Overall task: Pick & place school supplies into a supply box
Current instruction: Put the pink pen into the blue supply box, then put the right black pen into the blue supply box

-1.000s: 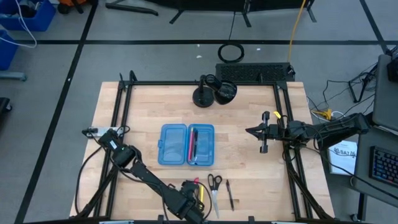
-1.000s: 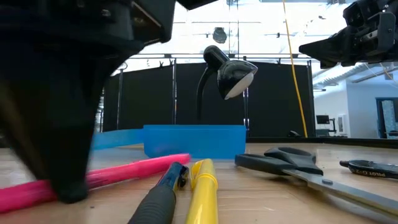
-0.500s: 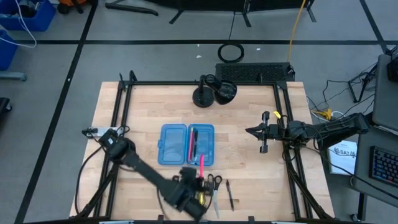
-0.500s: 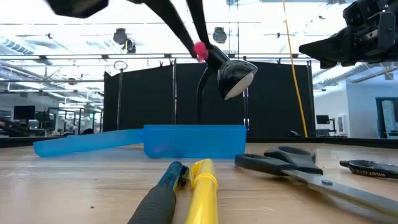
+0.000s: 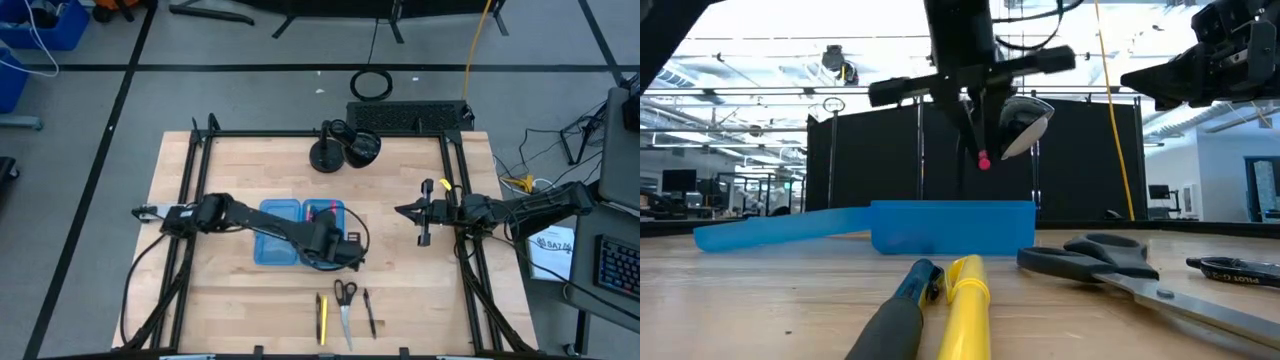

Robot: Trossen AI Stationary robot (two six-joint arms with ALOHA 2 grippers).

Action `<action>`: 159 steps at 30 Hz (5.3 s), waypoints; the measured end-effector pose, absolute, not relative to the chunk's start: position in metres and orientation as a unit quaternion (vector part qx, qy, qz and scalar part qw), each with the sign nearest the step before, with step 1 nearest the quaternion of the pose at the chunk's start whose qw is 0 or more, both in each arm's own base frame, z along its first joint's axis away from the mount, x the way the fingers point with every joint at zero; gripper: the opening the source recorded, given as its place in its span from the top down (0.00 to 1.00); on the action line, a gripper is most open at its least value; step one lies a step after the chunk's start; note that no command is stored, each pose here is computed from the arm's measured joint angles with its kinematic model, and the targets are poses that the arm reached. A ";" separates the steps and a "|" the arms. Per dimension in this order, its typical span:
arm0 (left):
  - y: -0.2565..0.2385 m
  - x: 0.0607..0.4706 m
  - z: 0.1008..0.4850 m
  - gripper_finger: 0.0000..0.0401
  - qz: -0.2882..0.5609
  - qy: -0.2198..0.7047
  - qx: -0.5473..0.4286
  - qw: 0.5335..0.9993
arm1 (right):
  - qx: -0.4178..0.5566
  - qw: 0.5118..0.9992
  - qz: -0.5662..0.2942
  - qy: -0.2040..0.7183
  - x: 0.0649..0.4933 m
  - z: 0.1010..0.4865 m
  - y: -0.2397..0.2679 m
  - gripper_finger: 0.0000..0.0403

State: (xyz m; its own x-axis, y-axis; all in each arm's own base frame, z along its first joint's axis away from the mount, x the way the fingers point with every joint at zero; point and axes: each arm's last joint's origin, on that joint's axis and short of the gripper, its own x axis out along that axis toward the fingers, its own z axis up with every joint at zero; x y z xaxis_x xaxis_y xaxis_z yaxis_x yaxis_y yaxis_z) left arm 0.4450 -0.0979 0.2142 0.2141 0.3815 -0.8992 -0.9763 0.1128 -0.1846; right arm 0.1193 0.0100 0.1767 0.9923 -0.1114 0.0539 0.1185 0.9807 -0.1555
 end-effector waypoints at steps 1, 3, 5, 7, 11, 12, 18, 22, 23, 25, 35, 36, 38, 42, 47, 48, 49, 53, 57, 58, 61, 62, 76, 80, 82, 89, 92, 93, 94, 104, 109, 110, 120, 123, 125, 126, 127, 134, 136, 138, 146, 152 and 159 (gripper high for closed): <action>-0.094 0.444 0.214 0.96 0.523 0.359 -0.420 0.649 | -0.080 0.995 -0.058 -0.020 0.119 0.176 0.010 1.00; -0.087 0.441 0.213 0.96 0.538 0.372 -0.426 0.625 | -0.082 0.995 -0.058 -0.018 0.119 0.176 0.010 1.00; -0.081 0.439 0.212 0.95 0.549 0.388 -0.429 0.604 | -0.085 0.995 -0.057 -0.017 0.119 0.176 0.010 1.00; -0.078 0.438 0.210 0.95 0.560 0.392 -0.427 0.592 | -0.090 0.994 -0.058 -0.018 0.119 0.176 0.010 1.00; -0.075 0.439 0.209 0.96 0.554 0.408 -0.434 0.582 | -0.096 0.993 -0.058 -0.017 0.119 0.176 0.010 1.00; -0.074 0.439 0.208 0.96 0.551 0.414 -0.436 0.579 | -0.097 0.993 -0.058 -0.017 0.119 0.176 0.010 1.00; -0.061 0.438 0.200 0.96 0.548 0.445 -0.434 0.560 | -0.096 0.993 -0.059 -0.022 0.119 0.177 0.010 1.00; -0.056 0.439 0.189 0.96 0.536 0.458 -0.437 0.559 | -0.095 0.993 -0.060 -0.027 0.119 0.178 0.010 1.00; -0.055 0.439 0.186 0.96 0.533 0.460 -0.439 0.558 | -0.094 0.993 -0.060 -0.028 0.119 0.178 0.010 1.00; -0.052 0.440 0.181 0.96 0.529 0.464 -0.444 0.555 | -0.091 0.994 -0.060 -0.031 0.119 0.178 0.010 1.00; -0.042 0.434 0.152 0.96 0.523 0.483 -0.462 0.528 | -0.091 0.994 -0.060 -0.032 0.119 0.179 0.010 1.00; -0.042 0.434 0.149 0.96 0.523 0.482 -0.463 0.529 | -0.091 0.994 -0.061 -0.032 0.119 0.179 0.010 1.00; -0.042 0.435 0.148 0.94 0.519 0.477 -0.467 0.533 | -0.091 0.993 -0.061 -0.032 0.119 0.179 0.010 1.00; -0.042 0.436 0.149 0.85 0.516 0.476 -0.464 0.540 | -0.091 0.993 -0.061 -0.032 0.119 0.179 0.010 1.00; -0.041 0.436 0.149 0.73 0.523 0.467 -0.452 0.551 | -0.091 0.993 -0.061 -0.032 0.119 0.179 0.010 1.00; -0.041 0.436 0.149 0.71 0.522 0.468 -0.451 0.553 | -0.091 0.993 -0.061 -0.032 0.119 0.179 0.010 1.00; -0.042 0.436 0.149 0.69 0.520 0.469 -0.450 0.554 | -0.091 0.993 -0.061 -0.032 0.119 0.179 0.010 1.00; -0.045 0.435 0.154 0.63 0.512 0.473 -0.445 0.562 | -0.091 0.993 -0.061 -0.032 0.119 0.179 0.010 1.00; -0.048 0.434 0.171 0.62 0.496 0.472 -0.444 0.577 | -0.092 0.993 -0.061 -0.032 0.119 0.179 0.010 1.00; -0.048 0.434 0.180 0.62 0.491 0.466 -0.443 0.588 | -0.094 0.993 -0.061 -0.031 0.119 0.179 0.010 1.00; -0.053 0.430 0.207 0.62 0.466 0.443 -0.433 0.632 | -0.095 0.993 -0.061 -0.031 0.119 0.179 0.010 1.00; -0.055 0.428 0.217 0.62 0.457 0.433 -0.427 0.649 | -0.096 0.993 -0.061 -0.030 0.119 0.178 0.010 1.00; -0.235 0.351 0.330 0.62 0.174 0.247 -0.220 0.927 | -0.105 0.992 -0.060 -0.021 0.119 0.177 0.010 1.00; -0.280 0.330 0.320 0.62 0.170 0.197 -0.189 0.947 | -0.105 0.992 -0.060 -0.019 0.120 0.176 0.010 1.00; -0.297 0.326 0.307 0.62 0.171 0.189 -0.173 0.951 | -0.105 0.992 -0.060 -0.021 0.120 0.177 0.010 1.00; -0.330 0.328 0.243 0.71 0.182 0.217 -0.110 0.953 | -0.065 0.995 -0.060 -0.052 0.119 0.182 0.010 1.00; -0.333 0.336 0.213 0.78 0.183 0.246 -0.075 0.949 | -0.062 0.996 -0.046 -0.053 0.119 0.182 0.011 1.00; -0.332 0.339 0.207 0.80 0.182 0.255 -0.068 0.947 | -0.062 0.996 -0.041 -0.054 0.119 0.182 0.011 1.00; -0.331 0.342 0.203 0.83 0.179 0.265 -0.063 0.945 | -0.063 0.996 -0.034 -0.055 0.119 0.182 0.012 1.00; -0.279 0.394 0.232 0.99 0.016 0.325 0.110 0.939 | -0.055 0.997 0.035 -0.035 0.121 0.178 0.016 1.00; -0.236 0.391 0.293 0.99 -0.040 0.311 0.181 0.932 | -0.041 0.997 0.043 -0.039 0.121 0.178 0.016 1.00; -0.229 0.384 0.308 0.99 -0.042 0.306 0.190 0.932 | -0.042 0.997 0.048 -0.038 0.121 0.178 0.016 1.00; -0.185 0.261 0.323 1.00 -0.033 0.237 0.154 0.959 | -0.044 0.997 0.060 -0.010 0.123 0.172 0.017 1.00; -0.185 0.232 0.287 1.00 -0.091 0.161 0.124 0.975 | -0.046 0.997 0.061 -0.001 0.124 0.171 0.018 1.00; -0.184 0.221 0.265 1.00 -0.123 0.123 0.100 0.980 | -0.046 0.997 0.061 0.000 0.125 0.170 0.018 1.00; -0.182 0.215 0.256 1.00 -0.130 0.108 0.090 0.981 | -0.046 0.997 0.061 -0.003 0.125 0.171 0.018 1.00; -0.182 0.211 0.249 1.00 -0.135 0.098 0.082 0.983 | -0.045 0.997 0.061 -0.006 0.125 0.171 0.018 1.00; -0.180 0.180 0.209 1.00 -0.063 0.104 0.089 0.989 | 0.000 0.998 0.061 -0.011 0.125 0.173 0.018 1.00; -0.178 0.177 0.202 1.00 -0.052 0.112 0.079 0.989 | 0.008 0.998 0.061 -0.009 0.125 0.172 0.018 1.00; -0.176 0.174 0.193 1.00 -0.065 0.126 0.067 0.988 | 0.014 0.998 0.061 0.001 0.126 0.171 0.018 1.00; -0.165 0.152 0.168 1.00 -0.105 0.137 0.088 0.981 | 0.034 0.998 0.061 -0.006 0.127 0.172 0.018 1.00; -0.140 0.131 0.179 1.00 -0.076 0.064 0.120 0.988 | 0.057 0.994 0.065 -0.072 0.126 0.185 0.018 1.00; -0.115 0.101 0.211 1.00 -0.102 -0.017 0.165 0.981 | 0.058 0.991 0.066 -0.105 0.126 0.191 0.018 1.00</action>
State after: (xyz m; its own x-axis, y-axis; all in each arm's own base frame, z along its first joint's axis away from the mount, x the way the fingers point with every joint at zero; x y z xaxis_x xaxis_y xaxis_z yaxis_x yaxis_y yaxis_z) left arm 0.1007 -0.1146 0.2108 0.9788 -0.2049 -0.0001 0.1937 0.9249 0.3271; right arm 0.1262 0.0179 0.1913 0.9692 0.1181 0.2163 -0.1424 0.9847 0.1006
